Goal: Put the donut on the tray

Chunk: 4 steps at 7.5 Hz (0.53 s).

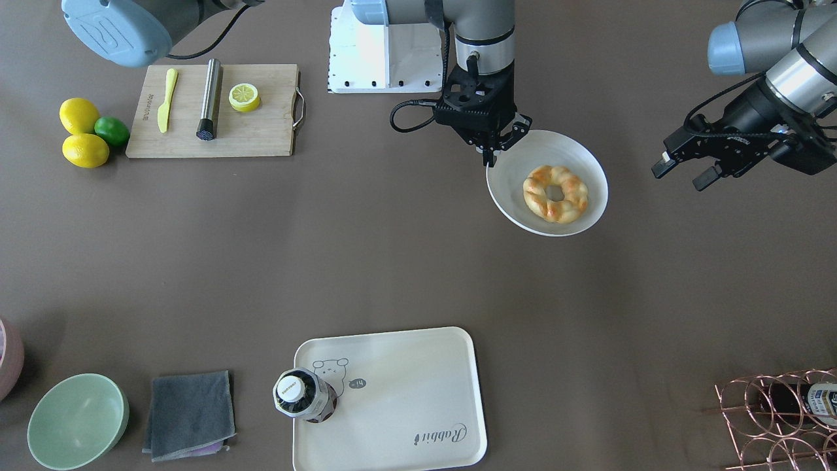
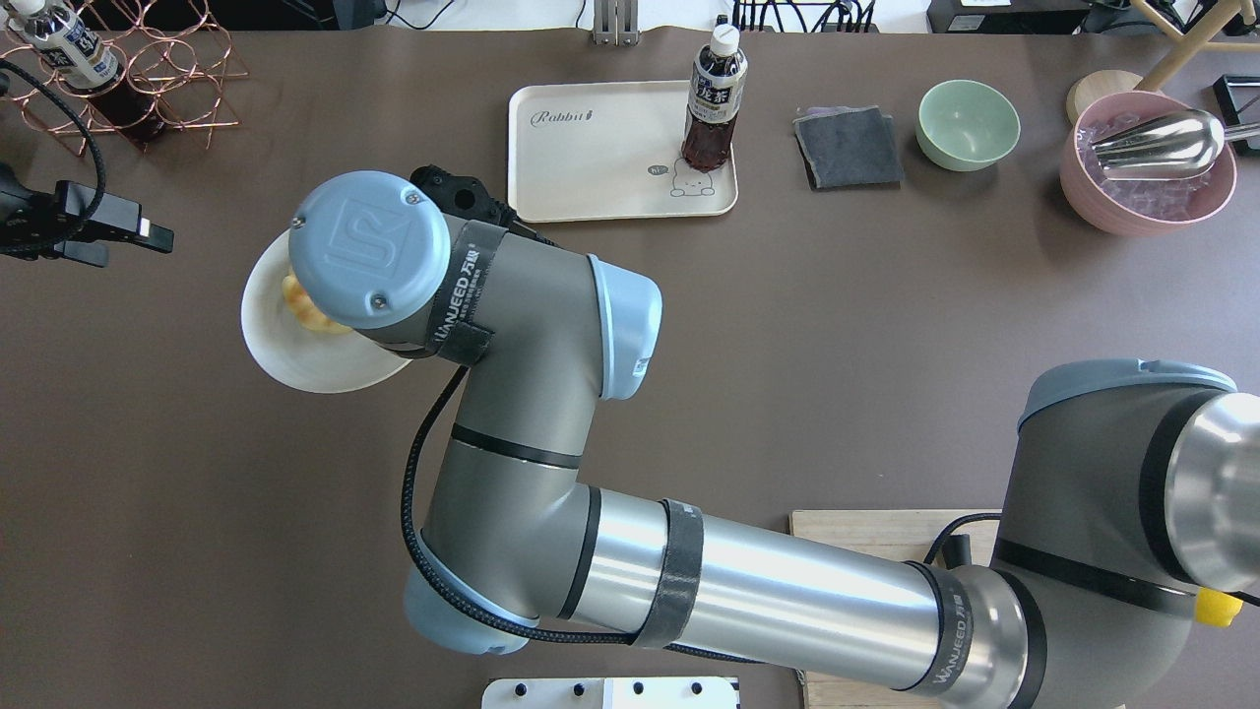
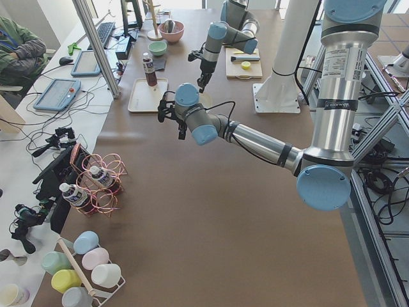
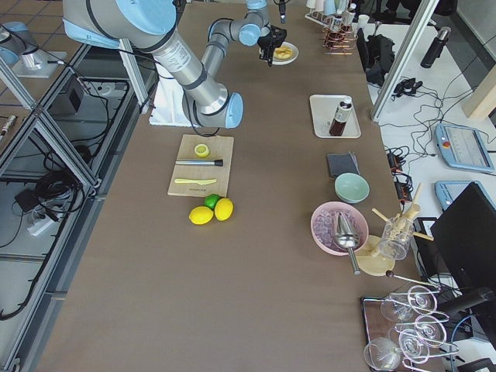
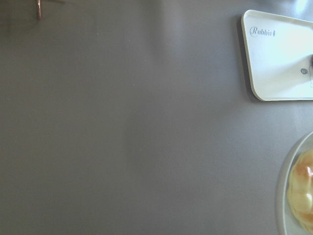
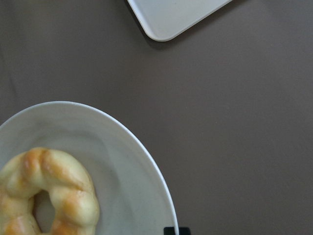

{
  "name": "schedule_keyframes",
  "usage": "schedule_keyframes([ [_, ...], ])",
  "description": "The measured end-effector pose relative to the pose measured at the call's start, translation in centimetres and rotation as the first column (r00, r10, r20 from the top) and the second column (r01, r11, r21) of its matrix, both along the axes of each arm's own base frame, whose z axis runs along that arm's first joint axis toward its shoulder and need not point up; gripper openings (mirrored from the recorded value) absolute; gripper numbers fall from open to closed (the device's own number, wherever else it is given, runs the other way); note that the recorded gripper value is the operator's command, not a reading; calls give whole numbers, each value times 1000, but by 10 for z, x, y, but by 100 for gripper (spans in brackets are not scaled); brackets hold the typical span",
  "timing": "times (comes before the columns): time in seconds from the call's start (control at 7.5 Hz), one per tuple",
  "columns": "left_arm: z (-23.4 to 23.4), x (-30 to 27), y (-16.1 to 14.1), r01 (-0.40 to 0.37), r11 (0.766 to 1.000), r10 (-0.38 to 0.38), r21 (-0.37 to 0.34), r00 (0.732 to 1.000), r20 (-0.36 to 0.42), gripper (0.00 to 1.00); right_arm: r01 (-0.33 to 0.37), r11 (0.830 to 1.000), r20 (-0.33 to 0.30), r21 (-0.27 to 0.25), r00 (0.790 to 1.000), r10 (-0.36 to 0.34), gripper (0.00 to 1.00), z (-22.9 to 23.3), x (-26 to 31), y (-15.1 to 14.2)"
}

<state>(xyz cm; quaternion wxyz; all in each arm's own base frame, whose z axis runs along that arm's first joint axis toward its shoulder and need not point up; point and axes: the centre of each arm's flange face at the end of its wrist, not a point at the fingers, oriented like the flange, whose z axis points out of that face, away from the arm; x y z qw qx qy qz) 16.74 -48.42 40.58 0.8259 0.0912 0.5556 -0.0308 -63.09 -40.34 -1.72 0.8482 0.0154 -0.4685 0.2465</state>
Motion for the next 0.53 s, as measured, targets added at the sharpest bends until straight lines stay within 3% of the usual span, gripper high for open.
schedule_keyframes([
  [0.53,-8,31,4,11,1000,-11,-19,1000,10,87,-43,999,-15,-22,999,42,0,-50,-29,15],
])
